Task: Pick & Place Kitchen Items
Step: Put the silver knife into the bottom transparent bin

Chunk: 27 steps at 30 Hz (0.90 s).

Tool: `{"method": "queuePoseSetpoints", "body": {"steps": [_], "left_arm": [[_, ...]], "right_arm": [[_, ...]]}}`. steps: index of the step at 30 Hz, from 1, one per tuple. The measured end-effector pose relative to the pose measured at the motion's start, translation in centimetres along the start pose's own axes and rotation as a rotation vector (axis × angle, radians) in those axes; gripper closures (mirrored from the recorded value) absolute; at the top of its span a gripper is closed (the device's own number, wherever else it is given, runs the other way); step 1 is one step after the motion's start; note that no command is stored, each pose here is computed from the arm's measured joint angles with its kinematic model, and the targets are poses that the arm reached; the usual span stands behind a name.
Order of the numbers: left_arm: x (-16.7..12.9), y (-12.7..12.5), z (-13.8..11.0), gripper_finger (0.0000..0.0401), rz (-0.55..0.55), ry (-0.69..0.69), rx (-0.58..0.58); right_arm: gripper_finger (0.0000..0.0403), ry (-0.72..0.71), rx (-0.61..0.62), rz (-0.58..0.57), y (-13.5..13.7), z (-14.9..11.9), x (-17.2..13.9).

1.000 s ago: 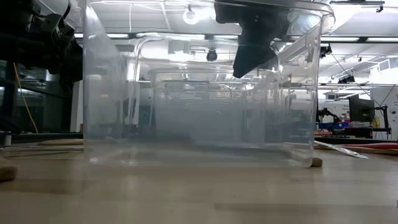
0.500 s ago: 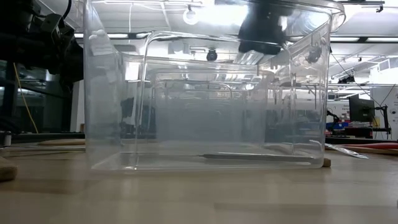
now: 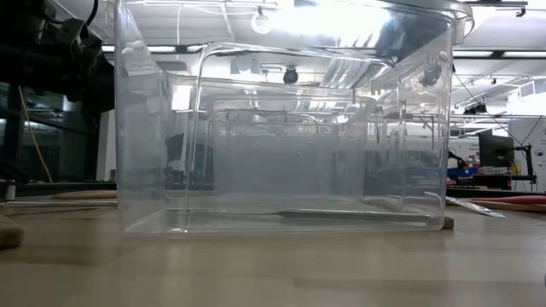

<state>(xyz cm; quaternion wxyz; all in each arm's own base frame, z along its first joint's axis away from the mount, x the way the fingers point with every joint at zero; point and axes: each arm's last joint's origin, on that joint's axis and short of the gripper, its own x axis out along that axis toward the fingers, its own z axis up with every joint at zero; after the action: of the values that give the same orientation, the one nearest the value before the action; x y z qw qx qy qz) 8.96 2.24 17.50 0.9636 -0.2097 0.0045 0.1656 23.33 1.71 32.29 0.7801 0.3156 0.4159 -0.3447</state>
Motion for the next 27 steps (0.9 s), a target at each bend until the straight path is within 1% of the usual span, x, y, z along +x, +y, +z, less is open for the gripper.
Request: {"method": "queuePoseSetpoints", "body": {"steps": [2,4,7,15,17,20,24,27], "left_arm": [[0.0,0.0,0.0,0.0258,0.000,0.000,0.000],[0.0,0.0,0.0,0.0258,0.000,0.000,0.000],[0.0,0.0,0.0,0.0258,0.000,0.000,0.000],[0.0,0.0,0.0,0.0258,0.000,-0.001,0.000],[0.0,0.0,0.0,0.0258,0.000,0.000,0.000],[0.0,0.0,0.0,0.0258,0.000,0.000,0.000],[0.0,0.0,0.0,0.0258,0.000,0.000,0.000],[0.0,0.0,0.0,0.0258,0.000,0.000,0.000]], "right_arm": [[0.0188,-0.008,0.067,-0.087,-1.4,-0.2,-0.4],[0.0188,-0.014,0.108,-0.135,-2.6,-0.5,-0.5],[0.0187,0.003,0.120,-0.162,-3.7,-0.9,0.1],[0.0187,0.058,0.121,-0.247,-5.5,-2.0,2.9],[0.0187,0.079,0.127,-0.253,-5.8,-2.3,3.7],[0.0188,0.116,0.153,-0.232,-6.1,-2.9,5.0],[0.0188,0.130,0.219,-0.202,-6.5,-3.6,7.2],[0.0188,0.130,0.288,-0.211,-7.3,-4.0,8.5]]}}
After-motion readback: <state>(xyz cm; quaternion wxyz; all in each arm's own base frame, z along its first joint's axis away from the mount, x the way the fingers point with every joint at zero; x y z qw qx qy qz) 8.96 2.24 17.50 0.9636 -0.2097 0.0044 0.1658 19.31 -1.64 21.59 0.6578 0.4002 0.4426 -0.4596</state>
